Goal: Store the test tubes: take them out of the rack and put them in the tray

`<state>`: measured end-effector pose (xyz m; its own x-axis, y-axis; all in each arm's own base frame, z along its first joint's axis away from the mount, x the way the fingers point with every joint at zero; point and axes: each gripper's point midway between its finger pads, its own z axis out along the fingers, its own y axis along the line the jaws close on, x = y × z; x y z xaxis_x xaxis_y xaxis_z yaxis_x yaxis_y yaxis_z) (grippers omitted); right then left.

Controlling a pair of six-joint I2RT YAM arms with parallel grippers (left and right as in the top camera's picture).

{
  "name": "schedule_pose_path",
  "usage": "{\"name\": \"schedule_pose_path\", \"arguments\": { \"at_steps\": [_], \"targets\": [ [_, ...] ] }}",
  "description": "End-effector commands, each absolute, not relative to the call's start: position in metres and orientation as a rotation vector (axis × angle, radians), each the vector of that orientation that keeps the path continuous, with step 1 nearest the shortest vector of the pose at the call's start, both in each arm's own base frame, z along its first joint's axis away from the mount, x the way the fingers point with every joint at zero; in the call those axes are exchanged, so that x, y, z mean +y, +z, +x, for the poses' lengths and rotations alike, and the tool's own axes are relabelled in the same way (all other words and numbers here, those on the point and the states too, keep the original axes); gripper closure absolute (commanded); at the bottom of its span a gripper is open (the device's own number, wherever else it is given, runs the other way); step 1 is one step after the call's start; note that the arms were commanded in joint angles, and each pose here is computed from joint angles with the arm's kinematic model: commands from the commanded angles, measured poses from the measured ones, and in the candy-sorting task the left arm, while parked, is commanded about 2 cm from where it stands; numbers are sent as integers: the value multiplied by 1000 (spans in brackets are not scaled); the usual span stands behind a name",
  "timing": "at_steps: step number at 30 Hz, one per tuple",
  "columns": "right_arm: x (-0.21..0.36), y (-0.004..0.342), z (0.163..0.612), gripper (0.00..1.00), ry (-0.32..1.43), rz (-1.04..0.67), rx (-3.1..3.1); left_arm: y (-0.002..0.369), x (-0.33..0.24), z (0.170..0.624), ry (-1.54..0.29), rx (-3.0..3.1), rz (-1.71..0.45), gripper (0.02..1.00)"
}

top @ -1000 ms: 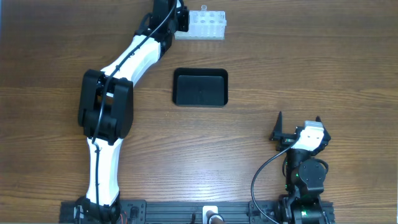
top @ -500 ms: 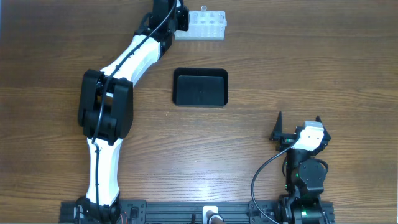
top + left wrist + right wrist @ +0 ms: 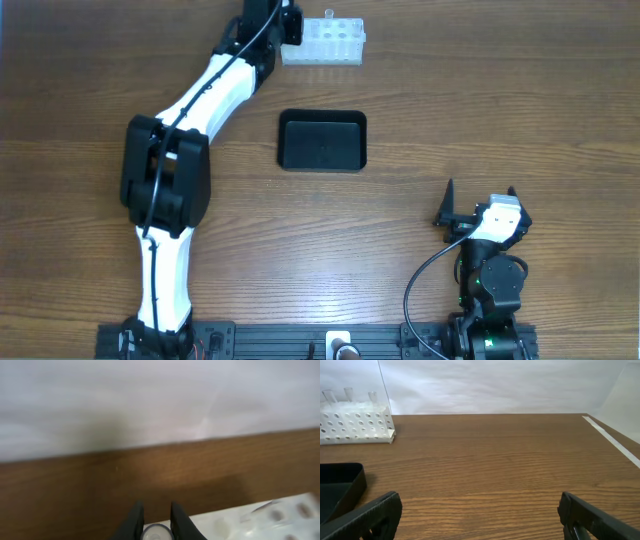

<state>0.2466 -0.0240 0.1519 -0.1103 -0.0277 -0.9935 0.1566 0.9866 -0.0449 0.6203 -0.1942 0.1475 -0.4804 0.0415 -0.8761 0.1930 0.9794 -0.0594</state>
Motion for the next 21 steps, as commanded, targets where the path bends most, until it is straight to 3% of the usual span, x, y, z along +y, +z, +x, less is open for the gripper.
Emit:
{"name": "schedule_pose_path", "arguments": {
  "at_steps": [1,7,10,16,21],
  "targets": [
    [-24,150,246,9,-150,105,1673,268,-192,606,-193,1869,168,875],
    [-24,150,246,7,-150,105,1673,341,-190,569,-201,1797,190,875],
    [-24,150,247,7,-150,105,1674,350,-191,545,-232,1856,175,871],
    [-24,150,246,7,-150,105,1673,296,-190,492,-340,2197,-8,941],
    [-24,150,247,7,-150,105,1674,224,-209,470,-288,2412,41,917]
  ]
}}
